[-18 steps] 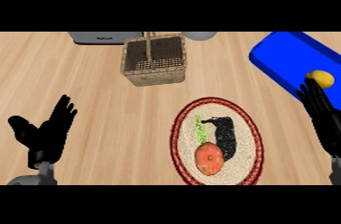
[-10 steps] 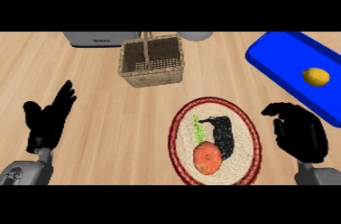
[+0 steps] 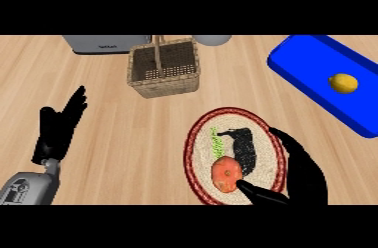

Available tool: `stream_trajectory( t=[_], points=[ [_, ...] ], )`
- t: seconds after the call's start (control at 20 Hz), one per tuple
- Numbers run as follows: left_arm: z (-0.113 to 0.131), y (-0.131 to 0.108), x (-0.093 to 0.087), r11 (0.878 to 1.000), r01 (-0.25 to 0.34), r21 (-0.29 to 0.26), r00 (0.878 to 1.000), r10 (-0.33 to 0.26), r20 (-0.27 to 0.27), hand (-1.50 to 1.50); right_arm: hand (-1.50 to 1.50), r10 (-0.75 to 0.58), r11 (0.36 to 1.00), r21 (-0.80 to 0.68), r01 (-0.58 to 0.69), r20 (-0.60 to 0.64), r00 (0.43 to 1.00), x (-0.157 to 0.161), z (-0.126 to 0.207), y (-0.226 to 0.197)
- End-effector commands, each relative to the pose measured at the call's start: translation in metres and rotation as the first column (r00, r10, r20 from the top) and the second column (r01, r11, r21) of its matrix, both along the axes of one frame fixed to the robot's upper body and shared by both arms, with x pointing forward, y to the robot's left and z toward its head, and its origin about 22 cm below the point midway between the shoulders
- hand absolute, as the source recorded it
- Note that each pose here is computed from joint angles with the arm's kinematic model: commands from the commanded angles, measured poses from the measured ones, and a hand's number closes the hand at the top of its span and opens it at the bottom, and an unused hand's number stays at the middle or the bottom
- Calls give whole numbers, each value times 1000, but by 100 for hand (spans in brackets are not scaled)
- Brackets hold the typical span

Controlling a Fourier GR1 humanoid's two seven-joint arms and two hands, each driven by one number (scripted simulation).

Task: Pick the squash from the placemat and place it in the basket

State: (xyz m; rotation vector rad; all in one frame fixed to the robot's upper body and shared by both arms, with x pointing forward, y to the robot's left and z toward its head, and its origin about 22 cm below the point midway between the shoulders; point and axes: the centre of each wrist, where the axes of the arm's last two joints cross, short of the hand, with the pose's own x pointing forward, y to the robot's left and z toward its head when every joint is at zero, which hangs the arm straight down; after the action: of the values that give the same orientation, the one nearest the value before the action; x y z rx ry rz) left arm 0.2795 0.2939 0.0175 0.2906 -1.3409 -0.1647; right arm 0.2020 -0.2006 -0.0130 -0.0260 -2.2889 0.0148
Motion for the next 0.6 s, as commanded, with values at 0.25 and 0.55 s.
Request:
stream_trajectory(
  t=[0.25, 0.55],
  points=[
    [13, 11, 1, 999, 4, 31, 1000, -4, 3, 0, -150, -295, 755, -649, 93, -210, 932, -65, 13, -91],
    [8, -10, 8, 1000, 15, 18, 1000, -16, 13, 0, -150, -187, 614, -752, -239, -433, 882, -95, 66, -88]
  ],
)
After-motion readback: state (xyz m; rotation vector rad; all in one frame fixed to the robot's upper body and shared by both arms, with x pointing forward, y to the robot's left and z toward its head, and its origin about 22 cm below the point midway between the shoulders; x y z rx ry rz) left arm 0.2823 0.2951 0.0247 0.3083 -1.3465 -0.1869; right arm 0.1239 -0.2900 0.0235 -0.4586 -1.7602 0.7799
